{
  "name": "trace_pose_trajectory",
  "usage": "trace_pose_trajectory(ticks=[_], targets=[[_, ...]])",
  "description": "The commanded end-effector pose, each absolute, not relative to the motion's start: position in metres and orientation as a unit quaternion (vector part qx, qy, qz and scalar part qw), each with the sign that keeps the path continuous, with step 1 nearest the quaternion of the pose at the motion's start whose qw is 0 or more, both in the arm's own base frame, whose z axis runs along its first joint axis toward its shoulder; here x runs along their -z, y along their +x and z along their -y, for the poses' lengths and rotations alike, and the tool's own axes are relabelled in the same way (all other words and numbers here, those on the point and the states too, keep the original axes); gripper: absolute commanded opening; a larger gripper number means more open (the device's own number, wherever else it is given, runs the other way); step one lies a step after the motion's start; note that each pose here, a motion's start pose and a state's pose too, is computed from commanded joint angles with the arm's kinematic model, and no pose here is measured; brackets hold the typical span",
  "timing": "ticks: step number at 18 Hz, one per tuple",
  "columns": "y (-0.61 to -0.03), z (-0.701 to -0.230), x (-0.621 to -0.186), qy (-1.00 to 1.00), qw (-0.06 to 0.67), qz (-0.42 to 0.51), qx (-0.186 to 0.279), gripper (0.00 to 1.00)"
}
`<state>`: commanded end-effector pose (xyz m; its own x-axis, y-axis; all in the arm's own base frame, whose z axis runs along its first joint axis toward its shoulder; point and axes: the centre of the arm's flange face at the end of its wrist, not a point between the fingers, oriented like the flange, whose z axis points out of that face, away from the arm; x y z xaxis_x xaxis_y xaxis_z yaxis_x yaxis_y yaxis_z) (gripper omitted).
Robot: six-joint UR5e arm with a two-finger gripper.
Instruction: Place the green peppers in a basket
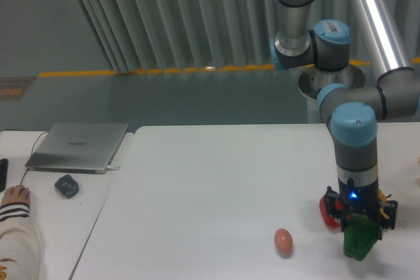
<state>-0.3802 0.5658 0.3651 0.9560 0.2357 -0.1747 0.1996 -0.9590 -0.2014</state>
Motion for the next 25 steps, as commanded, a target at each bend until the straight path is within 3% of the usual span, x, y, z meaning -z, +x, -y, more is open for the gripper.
trace_pose_trajectory(ticks=[9, 25], targets=[[-0.454, -0.482, -0.410, -0.985, 0.120, 0.071, -0.106, 0.37], [-0.562, -0.337, -0.385, -0.991, 0.095, -0.010, -0.093, 0.39]])
